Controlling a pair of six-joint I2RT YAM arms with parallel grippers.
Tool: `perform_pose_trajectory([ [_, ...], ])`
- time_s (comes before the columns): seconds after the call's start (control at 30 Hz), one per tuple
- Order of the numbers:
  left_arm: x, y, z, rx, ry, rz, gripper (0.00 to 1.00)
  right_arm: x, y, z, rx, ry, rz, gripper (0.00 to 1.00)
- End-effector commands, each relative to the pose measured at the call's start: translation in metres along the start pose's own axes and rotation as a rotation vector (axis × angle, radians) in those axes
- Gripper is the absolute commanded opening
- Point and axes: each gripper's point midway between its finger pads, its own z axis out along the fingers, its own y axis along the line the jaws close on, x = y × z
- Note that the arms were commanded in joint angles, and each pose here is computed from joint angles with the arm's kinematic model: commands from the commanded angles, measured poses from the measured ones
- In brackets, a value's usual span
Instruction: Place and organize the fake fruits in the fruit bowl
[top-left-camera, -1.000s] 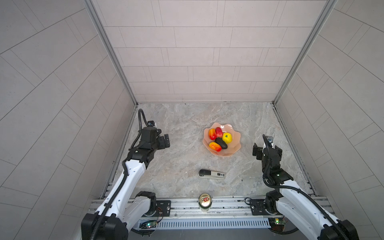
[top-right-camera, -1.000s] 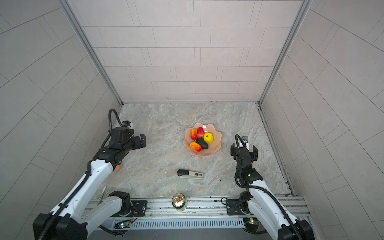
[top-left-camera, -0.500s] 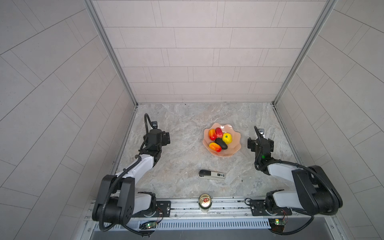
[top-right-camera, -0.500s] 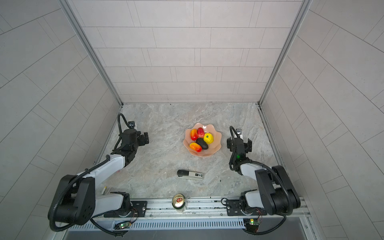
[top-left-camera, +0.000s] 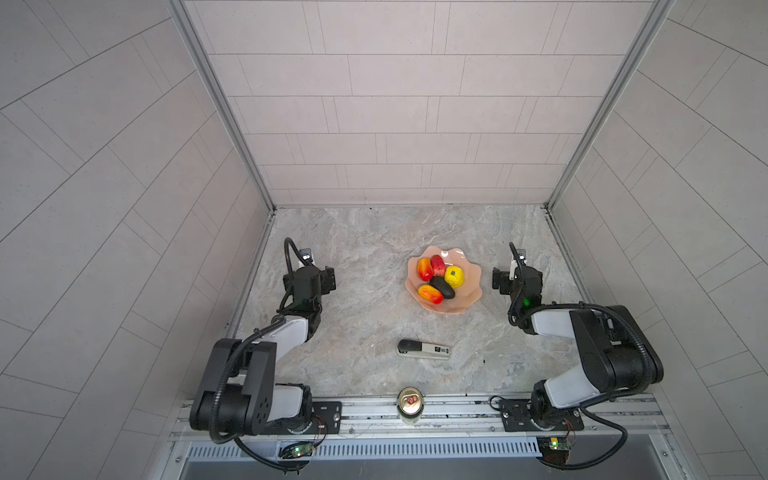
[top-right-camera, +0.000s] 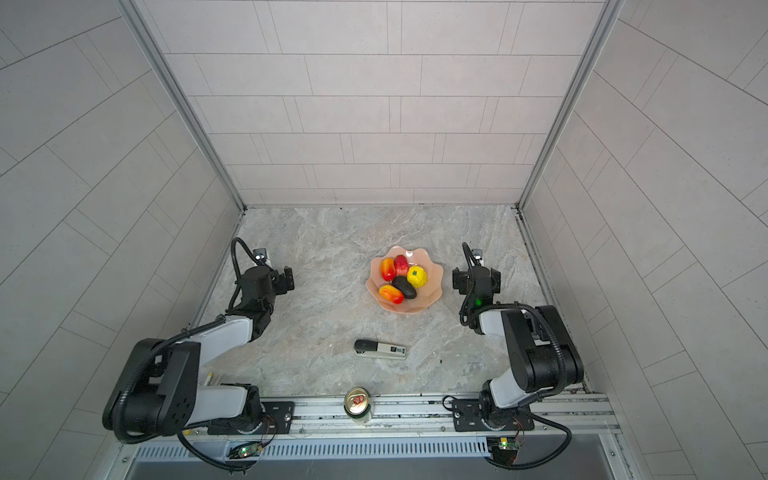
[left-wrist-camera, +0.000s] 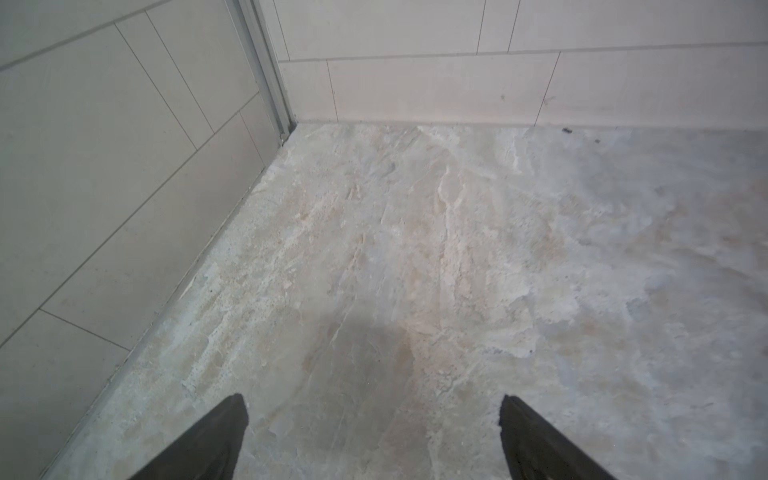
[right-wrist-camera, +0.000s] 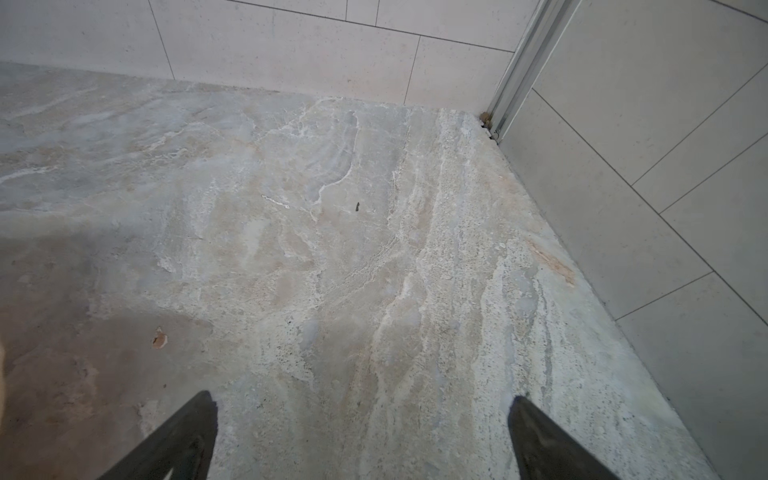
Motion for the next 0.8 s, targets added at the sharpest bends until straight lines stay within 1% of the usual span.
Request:
perform_pose_trajectory([
  [0.0, -0.012, -0.005, 0.016, 0.026, -0.028, -0.012, 1.00, -0.001, 0.002, 0.000, -0.015, 0.003, 0.002, 1.00],
  [0.07, 0.000, -0.012, 0.023, 0.057, -0.008, 0.006, 1.00, -0.001, 0.002, 0.000, -0.013, 0.003, 0.001, 1.00],
  [0.13, 0.000, -0.009, 0.024, 0.048, -0.044, -0.020, 1.00, -0.001, 0.002, -0.001, -0.013, 0.001, 0.001, 1.00],
  [0.3, 0.004, -0.009, 0.029, 0.050, -0.007, -0.016, 1.00, -0.001, 0.002, -0.001, -0.015, -0.001, 0.001, 1.00],
  [0.77, 0.002, -0.012, 0.026, 0.060, -0.014, 0.007, 1.00, -0.001, 0.003, -0.001, -0.016, 0.003, -0.001, 1.00],
])
